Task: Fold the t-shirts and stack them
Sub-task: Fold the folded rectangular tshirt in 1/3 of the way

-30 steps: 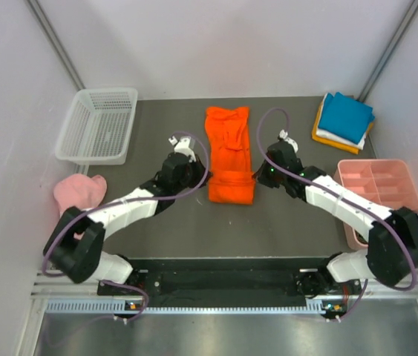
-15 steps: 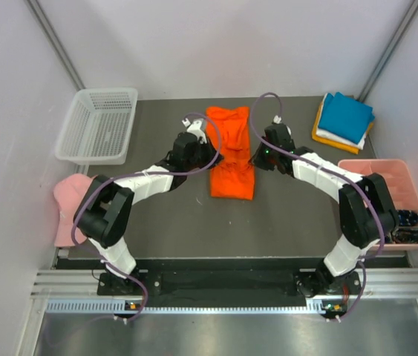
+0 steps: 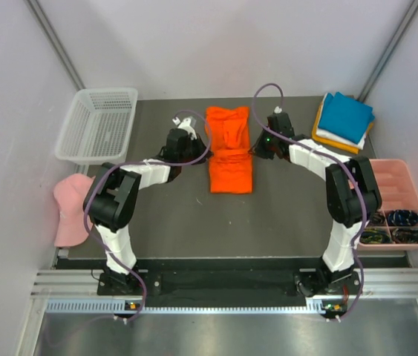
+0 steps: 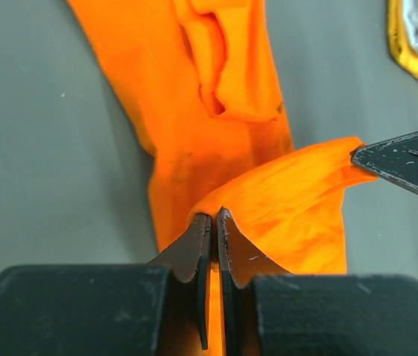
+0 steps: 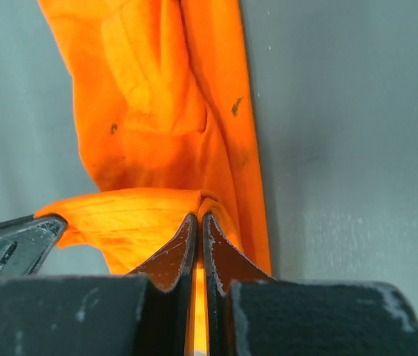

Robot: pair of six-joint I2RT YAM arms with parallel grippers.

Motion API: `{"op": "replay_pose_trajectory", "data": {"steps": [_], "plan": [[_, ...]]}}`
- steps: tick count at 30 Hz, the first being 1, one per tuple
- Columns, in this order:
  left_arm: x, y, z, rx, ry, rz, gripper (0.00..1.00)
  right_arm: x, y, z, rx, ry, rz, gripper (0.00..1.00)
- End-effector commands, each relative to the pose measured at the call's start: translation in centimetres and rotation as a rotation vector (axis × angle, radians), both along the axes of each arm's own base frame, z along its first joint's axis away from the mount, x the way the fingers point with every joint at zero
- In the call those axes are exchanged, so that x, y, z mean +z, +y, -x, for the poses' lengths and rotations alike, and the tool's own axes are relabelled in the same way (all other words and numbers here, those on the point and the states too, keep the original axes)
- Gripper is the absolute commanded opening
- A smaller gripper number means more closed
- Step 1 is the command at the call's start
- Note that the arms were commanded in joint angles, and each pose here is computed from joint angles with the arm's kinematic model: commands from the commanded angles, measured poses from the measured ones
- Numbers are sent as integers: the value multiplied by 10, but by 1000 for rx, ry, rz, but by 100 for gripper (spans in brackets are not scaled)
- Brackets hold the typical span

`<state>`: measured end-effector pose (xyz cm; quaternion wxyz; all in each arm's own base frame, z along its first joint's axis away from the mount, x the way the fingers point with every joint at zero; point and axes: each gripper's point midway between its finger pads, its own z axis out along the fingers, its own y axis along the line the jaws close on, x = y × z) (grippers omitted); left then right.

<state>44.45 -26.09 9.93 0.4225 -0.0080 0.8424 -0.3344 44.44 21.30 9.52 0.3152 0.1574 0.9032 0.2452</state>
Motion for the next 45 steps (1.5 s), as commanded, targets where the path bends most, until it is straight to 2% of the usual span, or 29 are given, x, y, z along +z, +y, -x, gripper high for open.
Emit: {"op": "replay_pose_trajectory", "data": {"steps": [1, 4, 13, 14, 16, 17, 18, 21, 24, 28, 36, 42, 45], "plan": [[16, -5, -18, -12, -69, 44, 0, 12, 4, -23, 16, -53, -27, 0], [10, -4, -20, -11, -60, 44, 0, 5, 5, -27, 21, -42, -27, 0], [11, 5, -31, 13, -70, 54, 21, -1, 6, -37, 32, -42, -27, 0], [13, 6, -33, 14, -75, 56, 29, -2, 5, -40, 30, -42, -29, 0], [17, 8, -37, 23, -82, 62, 41, 4, 6, -45, 42, -64, -42, 9], [18, 9, -39, 25, -84, 64, 48, 5, 7, -47, 46, -69, -48, 14], [19, 10, -41, 31, -84, 72, 60, 9, 5, -50, 50, -81, -55, 24], [29, 20, -50, 61, -102, 108, 75, 24, 3, -58, 61, -135, -71, 37], [42, 28, -58, 70, -125, 160, 77, 43, 1, -64, 84, -211, -101, 46], [56, 39, -55, 79, -146, 171, 77, 65, -1, -64, 125, -283, -95, 50], [80, 52, -27, 107, -169, 169, 77, 75, 20, -8, 333, -266, -122, 53], [71, 55, -16, 112, -137, 157, 77, 84, 49, 33, 461, -259, -99, 59], [66, 59, -13, 130, -129, 148, 77, 66, 63, 45, 491, -207, -120, 61]]}}
